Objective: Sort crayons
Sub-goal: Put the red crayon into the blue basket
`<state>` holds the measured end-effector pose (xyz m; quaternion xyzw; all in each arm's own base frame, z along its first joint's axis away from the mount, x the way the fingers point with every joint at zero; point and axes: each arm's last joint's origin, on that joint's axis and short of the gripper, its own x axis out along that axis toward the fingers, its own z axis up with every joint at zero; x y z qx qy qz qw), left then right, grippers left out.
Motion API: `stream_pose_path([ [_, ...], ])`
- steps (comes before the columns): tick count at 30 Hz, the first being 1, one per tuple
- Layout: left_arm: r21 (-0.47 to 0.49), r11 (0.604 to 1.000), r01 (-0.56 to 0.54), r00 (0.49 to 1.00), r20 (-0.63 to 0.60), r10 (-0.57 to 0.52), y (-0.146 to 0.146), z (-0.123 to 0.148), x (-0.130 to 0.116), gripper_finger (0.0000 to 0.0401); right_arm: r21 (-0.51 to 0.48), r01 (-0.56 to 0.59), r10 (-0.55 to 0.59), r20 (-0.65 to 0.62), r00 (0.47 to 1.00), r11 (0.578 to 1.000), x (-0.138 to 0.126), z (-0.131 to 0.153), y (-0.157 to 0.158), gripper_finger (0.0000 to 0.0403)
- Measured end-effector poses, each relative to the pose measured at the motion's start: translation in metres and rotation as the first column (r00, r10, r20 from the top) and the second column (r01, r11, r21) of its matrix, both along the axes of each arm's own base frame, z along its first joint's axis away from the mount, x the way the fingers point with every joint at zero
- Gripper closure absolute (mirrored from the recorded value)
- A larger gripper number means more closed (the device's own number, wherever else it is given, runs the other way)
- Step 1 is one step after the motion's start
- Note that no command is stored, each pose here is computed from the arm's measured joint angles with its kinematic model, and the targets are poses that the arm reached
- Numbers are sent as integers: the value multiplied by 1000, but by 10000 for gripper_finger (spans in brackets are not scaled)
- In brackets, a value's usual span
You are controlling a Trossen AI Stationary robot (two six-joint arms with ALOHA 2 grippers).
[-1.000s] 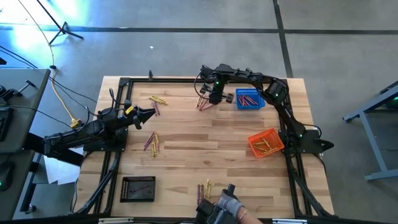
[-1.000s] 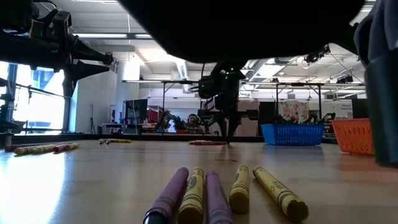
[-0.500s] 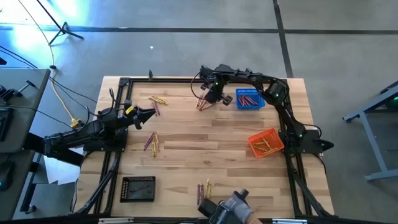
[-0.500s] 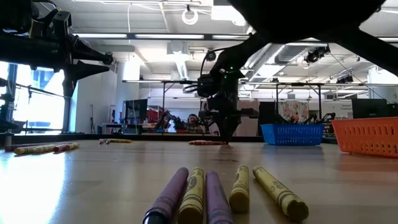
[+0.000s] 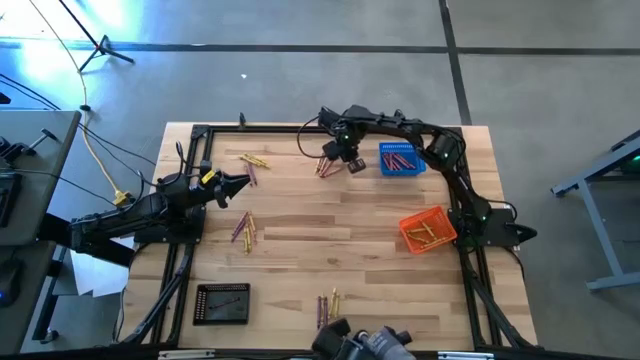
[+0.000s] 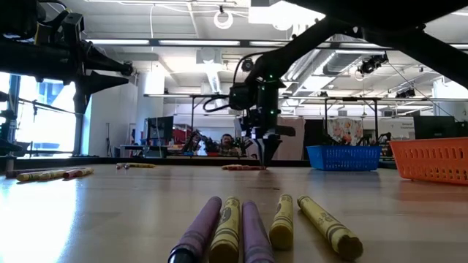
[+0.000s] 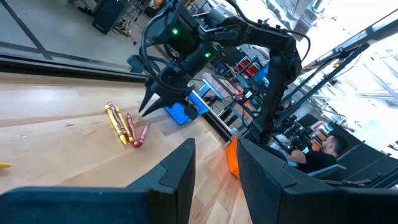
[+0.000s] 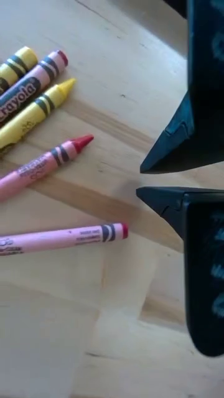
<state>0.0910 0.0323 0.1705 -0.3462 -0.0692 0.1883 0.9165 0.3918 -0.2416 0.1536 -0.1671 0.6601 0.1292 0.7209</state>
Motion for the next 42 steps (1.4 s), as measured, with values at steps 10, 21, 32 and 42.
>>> stream_pose_path([
  [10, 0, 1000, 0, 1000, 0, 0, 0, 0, 0, 295, 15, 92, -92, 6, 996, 996, 2, 6, 7, 371],
  [21, 0, 1000, 0, 1000, 0, 0, 0, 0, 0, 295, 65, 117, -121, 66, 990, 991, 10, 29, 30, 362],
  [32, 0, 1000, 0, 1000, 0, 0, 0, 0, 0, 295, 60, 87, -94, 116, 989, 994, 24, 19, 40, 294],
  [42, 0, 1000, -2, 1000, 1, 2, 0, 0, 0, 295, 116, 138, -151, 114, 982, 984, 28, 6, 40, 285],
])
